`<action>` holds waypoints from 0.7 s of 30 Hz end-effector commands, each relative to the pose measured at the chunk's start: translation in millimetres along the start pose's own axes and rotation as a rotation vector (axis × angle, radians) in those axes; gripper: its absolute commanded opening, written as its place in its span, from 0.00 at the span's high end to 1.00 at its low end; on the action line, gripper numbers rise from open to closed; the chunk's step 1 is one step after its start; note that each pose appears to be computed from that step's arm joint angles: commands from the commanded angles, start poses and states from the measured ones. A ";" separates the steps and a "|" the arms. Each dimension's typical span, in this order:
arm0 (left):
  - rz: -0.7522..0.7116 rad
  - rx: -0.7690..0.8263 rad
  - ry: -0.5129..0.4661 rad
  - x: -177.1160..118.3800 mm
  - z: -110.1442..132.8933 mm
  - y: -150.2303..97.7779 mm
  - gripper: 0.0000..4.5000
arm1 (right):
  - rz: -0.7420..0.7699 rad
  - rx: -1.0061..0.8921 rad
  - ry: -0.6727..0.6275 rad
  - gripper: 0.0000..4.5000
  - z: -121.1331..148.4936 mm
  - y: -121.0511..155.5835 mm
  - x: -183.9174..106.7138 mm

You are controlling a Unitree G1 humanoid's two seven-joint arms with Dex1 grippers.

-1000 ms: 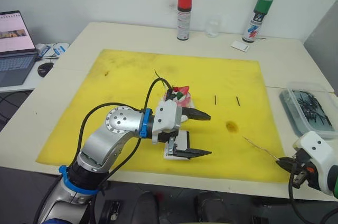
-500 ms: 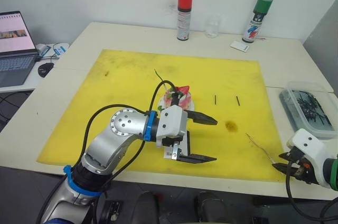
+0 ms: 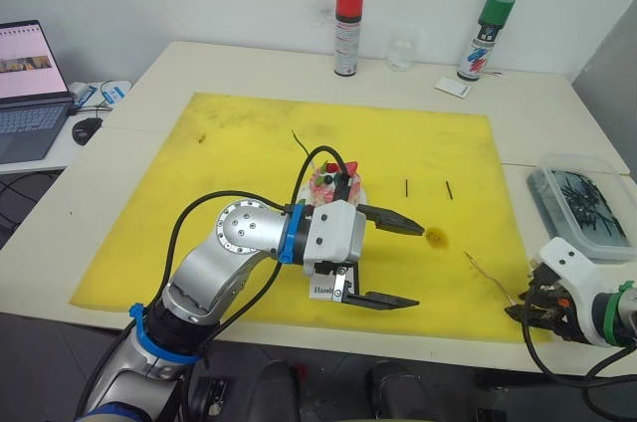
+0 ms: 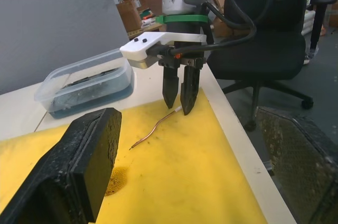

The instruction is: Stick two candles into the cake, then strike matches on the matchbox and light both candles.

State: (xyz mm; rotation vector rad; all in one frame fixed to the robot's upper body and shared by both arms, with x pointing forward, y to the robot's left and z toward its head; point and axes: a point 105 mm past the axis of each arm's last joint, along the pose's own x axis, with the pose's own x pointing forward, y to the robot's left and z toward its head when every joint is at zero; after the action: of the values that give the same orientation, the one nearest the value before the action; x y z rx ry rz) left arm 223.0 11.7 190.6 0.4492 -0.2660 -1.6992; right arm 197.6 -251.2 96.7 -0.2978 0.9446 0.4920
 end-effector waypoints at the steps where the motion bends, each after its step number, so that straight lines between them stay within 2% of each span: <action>1: -0.016 0.053 -0.020 3.3 10.9 -1.6 0.00 | 0.012 0.026 0.019 0.65 -3.2 4.1 -0.3; 2: -0.014 0.054 -0.022 3.6 11.2 -0.9 0.00 | 0.017 0.029 0.020 0.69 -3.2 5.2 0.0; 6: -0.009 0.054 -0.022 2.7 10.6 0.9 0.00 | 0.029 0.059 0.011 0.99 0.4 7.5 2.2; 8: -0.003 0.044 -0.016 0.6 8.8 1.4 0.00 | 0.036 0.071 -0.008 0.99 6.6 6.3 1.8; 11: 0.014 0.024 0.005 -5.4 3.4 1.5 0.00 | 0.107 0.080 -0.104 0.99 27.7 12.2 0.7; 15: 0.130 -0.098 -0.030 -20.5 1.2 5.9 0.00 | 0.240 -0.040 -0.417 0.99 87.3 35.0 -5.7; 17: 0.257 -0.243 -0.079 -33.8 2.8 8.9 0.00 | 0.267 -0.044 -0.700 0.99 135.4 43.9 -11.9; 19: 0.383 -0.350 -0.064 -47.5 -4.3 5.3 0.00 | 0.286 -0.075 -0.929 0.99 176.1 55.0 -20.4; 21: 0.482 -0.395 -0.030 -59.3 -11.4 3.7 0.00 | 0.293 -0.109 -1.037 0.99 196.2 65.1 -22.0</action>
State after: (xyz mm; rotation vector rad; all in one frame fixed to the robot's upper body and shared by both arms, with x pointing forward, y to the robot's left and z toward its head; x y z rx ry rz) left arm 239.3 64.0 181.8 0.0532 -0.0278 -1.3039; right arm 285.4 -116.0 209.3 0.0562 0.0433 0.8716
